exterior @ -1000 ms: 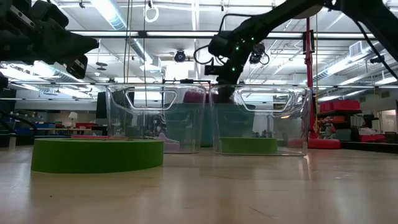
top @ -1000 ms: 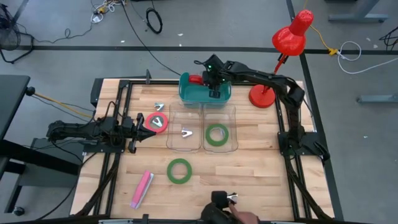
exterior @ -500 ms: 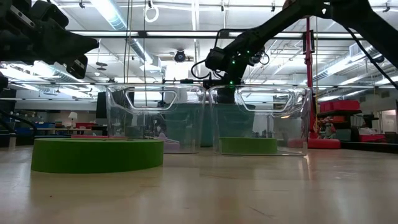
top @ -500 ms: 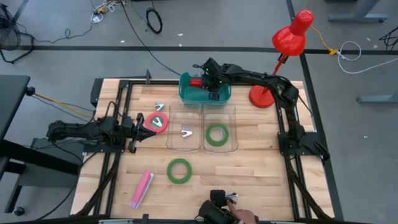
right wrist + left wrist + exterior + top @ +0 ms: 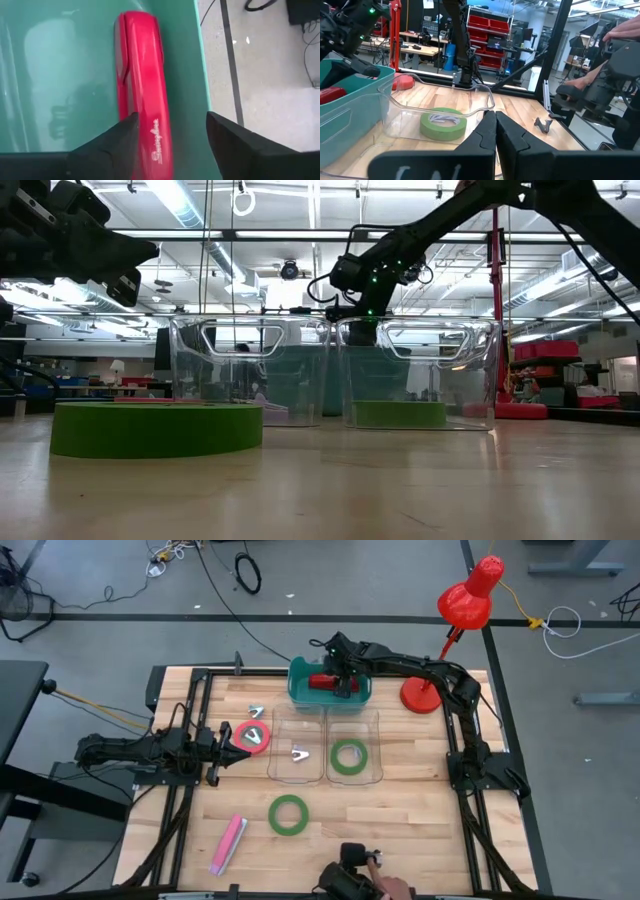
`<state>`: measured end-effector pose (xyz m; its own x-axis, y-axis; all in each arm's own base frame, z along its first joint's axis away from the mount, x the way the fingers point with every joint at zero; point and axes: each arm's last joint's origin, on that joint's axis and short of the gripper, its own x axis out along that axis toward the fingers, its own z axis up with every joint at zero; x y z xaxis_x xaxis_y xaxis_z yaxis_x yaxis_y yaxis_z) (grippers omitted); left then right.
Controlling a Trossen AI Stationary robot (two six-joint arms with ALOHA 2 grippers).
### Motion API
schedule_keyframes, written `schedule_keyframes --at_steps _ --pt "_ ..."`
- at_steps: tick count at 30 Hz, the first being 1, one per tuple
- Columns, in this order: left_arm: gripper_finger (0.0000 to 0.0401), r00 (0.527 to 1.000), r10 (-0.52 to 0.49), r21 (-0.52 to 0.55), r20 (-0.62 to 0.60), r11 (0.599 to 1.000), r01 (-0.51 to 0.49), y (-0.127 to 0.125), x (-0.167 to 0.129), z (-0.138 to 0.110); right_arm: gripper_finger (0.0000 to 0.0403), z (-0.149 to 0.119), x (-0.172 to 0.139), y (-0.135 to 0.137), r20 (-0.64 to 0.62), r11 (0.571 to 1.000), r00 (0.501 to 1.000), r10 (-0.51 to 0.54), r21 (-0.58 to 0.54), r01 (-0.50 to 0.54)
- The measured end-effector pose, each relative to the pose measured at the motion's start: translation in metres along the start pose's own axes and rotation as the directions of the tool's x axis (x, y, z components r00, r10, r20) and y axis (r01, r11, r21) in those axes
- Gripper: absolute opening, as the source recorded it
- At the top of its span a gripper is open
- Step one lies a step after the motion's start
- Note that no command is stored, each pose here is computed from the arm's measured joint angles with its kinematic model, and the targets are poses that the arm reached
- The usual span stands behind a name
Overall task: Pick and place Stapler, Stapler remover, tape
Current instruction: Put the red stapler into the blue bin, then put the black staple remover into the left transparent bin
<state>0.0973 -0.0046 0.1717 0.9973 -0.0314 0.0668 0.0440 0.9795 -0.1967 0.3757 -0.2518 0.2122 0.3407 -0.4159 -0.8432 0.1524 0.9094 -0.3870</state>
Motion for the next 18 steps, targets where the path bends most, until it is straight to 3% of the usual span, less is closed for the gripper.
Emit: schedule_keyframes --at_steps 9,18 --pt "0.0003 1.0 0.0 0.0 0.001 1.0 0.0 0.0 0.0 0.0 0.0249 0.0 -0.005 0.001 -0.017 1.0 1.0 -0.007 0.007 0.007" --pt "0.0003 1.0 0.0 0.0 0.0 1.0 0.0 0.0 0.0 0.0 0.0249 0.013 -0.061 0.001 0.09 0.998 0.994 -0.062 0.025 0.06"
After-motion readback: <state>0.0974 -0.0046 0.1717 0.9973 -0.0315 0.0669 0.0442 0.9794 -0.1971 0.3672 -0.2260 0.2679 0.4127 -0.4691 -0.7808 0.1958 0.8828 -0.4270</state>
